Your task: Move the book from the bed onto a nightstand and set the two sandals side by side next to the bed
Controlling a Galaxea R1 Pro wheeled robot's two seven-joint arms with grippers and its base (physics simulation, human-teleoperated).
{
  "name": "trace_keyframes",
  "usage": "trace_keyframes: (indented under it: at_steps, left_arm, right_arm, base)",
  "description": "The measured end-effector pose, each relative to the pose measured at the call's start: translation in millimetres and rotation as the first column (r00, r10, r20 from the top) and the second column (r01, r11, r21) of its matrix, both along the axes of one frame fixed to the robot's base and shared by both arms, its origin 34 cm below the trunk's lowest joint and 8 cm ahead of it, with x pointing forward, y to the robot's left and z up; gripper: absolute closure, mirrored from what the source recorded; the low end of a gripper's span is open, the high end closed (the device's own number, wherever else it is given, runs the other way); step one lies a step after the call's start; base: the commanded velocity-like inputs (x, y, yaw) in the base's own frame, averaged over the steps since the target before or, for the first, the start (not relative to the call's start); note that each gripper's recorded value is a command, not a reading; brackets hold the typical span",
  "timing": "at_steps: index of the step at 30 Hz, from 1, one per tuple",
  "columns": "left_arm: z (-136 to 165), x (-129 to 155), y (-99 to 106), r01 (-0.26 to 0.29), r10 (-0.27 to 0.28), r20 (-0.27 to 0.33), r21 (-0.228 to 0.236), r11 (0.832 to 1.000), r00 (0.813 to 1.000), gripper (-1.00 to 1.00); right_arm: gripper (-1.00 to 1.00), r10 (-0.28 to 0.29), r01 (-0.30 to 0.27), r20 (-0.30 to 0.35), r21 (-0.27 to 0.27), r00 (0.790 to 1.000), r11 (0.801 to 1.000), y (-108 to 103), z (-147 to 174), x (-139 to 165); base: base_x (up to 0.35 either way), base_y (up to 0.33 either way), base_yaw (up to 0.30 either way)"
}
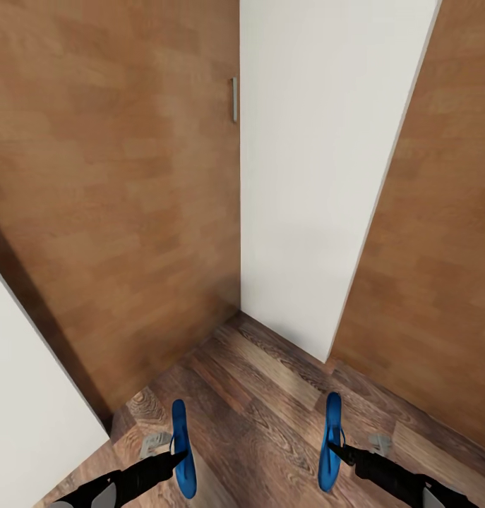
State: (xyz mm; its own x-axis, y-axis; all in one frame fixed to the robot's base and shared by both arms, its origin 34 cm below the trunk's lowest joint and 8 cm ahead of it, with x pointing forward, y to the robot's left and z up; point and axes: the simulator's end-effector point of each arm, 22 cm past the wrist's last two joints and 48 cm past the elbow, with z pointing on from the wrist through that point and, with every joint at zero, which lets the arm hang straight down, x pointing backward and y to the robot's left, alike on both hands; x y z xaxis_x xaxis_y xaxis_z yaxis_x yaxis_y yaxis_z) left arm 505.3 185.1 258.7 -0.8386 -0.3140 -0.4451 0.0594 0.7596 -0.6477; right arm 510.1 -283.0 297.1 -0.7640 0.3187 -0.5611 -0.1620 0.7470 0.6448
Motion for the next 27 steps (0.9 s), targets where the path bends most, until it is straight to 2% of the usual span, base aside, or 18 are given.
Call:
trace_keyframes:
  at_steps: [8,17,27]
  left_arm:
    - [14,8,1,-0.002,0.002,0.033,0.003,1.0,0.999,1.0]
    - [14,8,0,0.0,0.0,0.033,0.004,1.0,0.999,1.0]
    - [14,7,1,0.0,0.0,0.032,0.004,1.0,0.999,1.0]
  right_arm:
    - [1.0,-0.001,0.001,0.033,0.0,0.999,1.0,0,15,7]
    - [1.0,0.0,0.0,0.033,0.0,0.999,1.0,0,15,7]
    - [1.0,-0.001,0.001,0.033,-0.001,0.999,1.0,0,15,7]
  base:
    - [0.0,0.0,0.0]
    - [0.0,0.0,0.006]
    - [0.0,0.0,0.167]
